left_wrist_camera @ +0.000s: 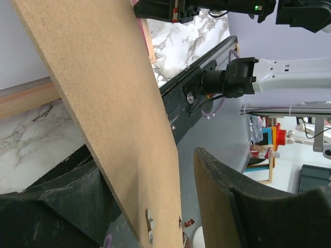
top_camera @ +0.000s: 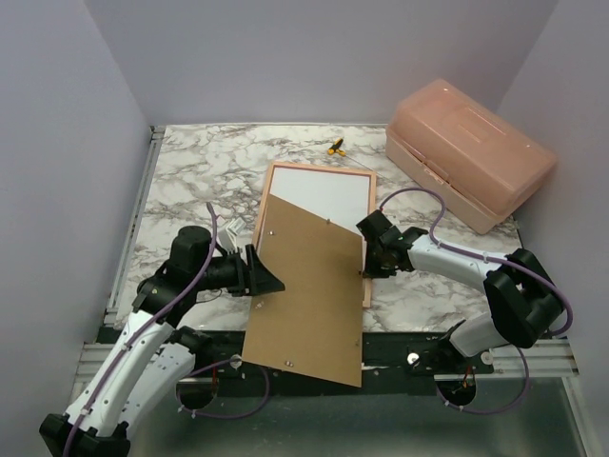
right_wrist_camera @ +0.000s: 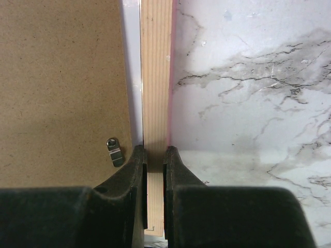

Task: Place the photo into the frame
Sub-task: Adjust the photo frame at the center of the board.

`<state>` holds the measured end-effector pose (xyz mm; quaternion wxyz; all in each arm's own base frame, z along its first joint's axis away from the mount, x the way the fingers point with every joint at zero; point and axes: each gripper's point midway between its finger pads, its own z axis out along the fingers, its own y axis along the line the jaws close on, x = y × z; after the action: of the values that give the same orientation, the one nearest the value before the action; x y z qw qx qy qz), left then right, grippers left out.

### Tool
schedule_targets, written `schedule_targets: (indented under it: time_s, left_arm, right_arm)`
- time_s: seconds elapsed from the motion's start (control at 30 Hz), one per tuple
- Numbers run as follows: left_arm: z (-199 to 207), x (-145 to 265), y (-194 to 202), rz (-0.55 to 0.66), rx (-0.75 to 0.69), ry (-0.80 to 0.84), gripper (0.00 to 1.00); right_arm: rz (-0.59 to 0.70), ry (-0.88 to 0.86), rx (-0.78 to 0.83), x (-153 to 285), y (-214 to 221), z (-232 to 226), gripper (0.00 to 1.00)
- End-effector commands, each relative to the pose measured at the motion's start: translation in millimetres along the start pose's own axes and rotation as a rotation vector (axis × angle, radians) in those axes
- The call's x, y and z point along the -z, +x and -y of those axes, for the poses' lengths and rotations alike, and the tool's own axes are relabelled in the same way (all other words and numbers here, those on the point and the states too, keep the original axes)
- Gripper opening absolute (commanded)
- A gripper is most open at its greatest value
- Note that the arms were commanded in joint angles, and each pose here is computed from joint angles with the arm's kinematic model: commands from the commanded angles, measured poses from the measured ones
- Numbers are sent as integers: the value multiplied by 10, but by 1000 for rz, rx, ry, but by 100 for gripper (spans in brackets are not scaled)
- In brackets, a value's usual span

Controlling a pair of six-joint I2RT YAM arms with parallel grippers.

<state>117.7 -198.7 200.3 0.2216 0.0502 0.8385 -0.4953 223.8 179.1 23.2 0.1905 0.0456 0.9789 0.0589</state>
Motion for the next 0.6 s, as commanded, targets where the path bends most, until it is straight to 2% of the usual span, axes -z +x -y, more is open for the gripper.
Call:
schedule_targets:
  time_s: [0.0, 0.1, 0.3, 0.37, 0.57]
  left_arm:
    - [-6, -30, 6, -60, -16, -12, 56]
    - [-74, -76, 1, -85, 4, -39, 46]
    - [-154, -74, -69, -77, 12, -114, 8]
    - [-130, -35, -123, -53, 1, -133, 0]
    - [59, 126, -314, 53, -49, -136, 0]
  right_arm:
    - [-17, 52, 54, -73, 107, 120, 10]
    - [-15, 50, 56, -65, 101, 115, 10]
    - [-10, 62, 57, -43, 84, 137, 10]
    - [-8, 62, 58, -29, 78, 136, 10]
    - [3, 63, 54, 19, 56, 145, 10]
